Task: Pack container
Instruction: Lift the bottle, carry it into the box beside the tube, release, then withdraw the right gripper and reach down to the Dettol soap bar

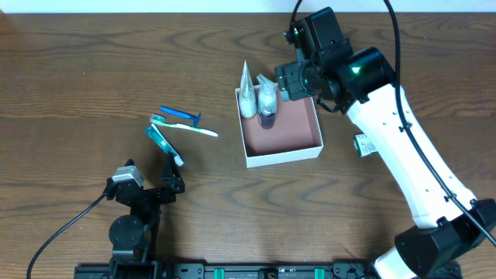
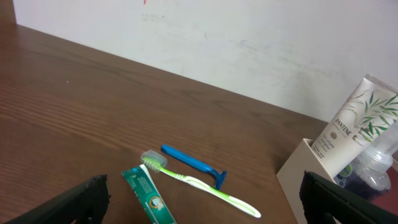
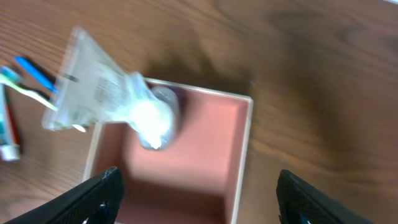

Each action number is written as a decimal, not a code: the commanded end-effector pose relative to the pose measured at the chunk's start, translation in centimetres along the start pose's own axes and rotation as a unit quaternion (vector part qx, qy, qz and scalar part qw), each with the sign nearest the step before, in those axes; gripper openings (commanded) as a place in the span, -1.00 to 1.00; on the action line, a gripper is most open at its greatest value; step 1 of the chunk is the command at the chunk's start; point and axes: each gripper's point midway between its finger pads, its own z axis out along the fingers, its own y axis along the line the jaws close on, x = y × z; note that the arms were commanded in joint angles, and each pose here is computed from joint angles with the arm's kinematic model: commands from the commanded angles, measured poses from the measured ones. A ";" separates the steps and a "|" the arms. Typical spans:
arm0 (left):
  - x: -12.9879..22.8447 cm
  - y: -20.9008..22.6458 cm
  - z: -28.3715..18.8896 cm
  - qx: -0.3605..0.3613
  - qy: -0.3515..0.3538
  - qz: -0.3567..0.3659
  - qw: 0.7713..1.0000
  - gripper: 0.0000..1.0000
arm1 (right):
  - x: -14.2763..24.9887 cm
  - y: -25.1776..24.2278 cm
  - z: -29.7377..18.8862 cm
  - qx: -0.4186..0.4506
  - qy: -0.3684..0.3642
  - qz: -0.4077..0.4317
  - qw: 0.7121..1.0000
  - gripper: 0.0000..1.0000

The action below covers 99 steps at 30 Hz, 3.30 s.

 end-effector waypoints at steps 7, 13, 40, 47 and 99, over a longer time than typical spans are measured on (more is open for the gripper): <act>1.6 0.9 0.1 -0.017 0.022 0.006 1.000 0.96 | 5.5 -2.5 5.0 0.050 0.091 0.026 0.994 0.15; 1.6 0.9 0.1 -0.017 0.022 0.006 1.000 0.96 | 9.5 -1.2 7.2 0.014 0.144 0.037 0.989 -0.67; 1.6 0.9 0.1 -0.017 0.022 0.006 1.000 0.96 | 17.4 0.0 9.0 0.004 0.247 0.054 0.967 -0.97; 1.6 0.9 0.1 -0.017 0.022 0.006 1.000 0.96 | 17.7 0.2 8.8 -0.002 0.255 0.056 0.965 -0.97; 1.6 0.9 0.1 -0.017 0.022 0.006 1.000 0.96 | 19.4 -21.8 6.3 0.120 0.142 0.190 0.964 0.98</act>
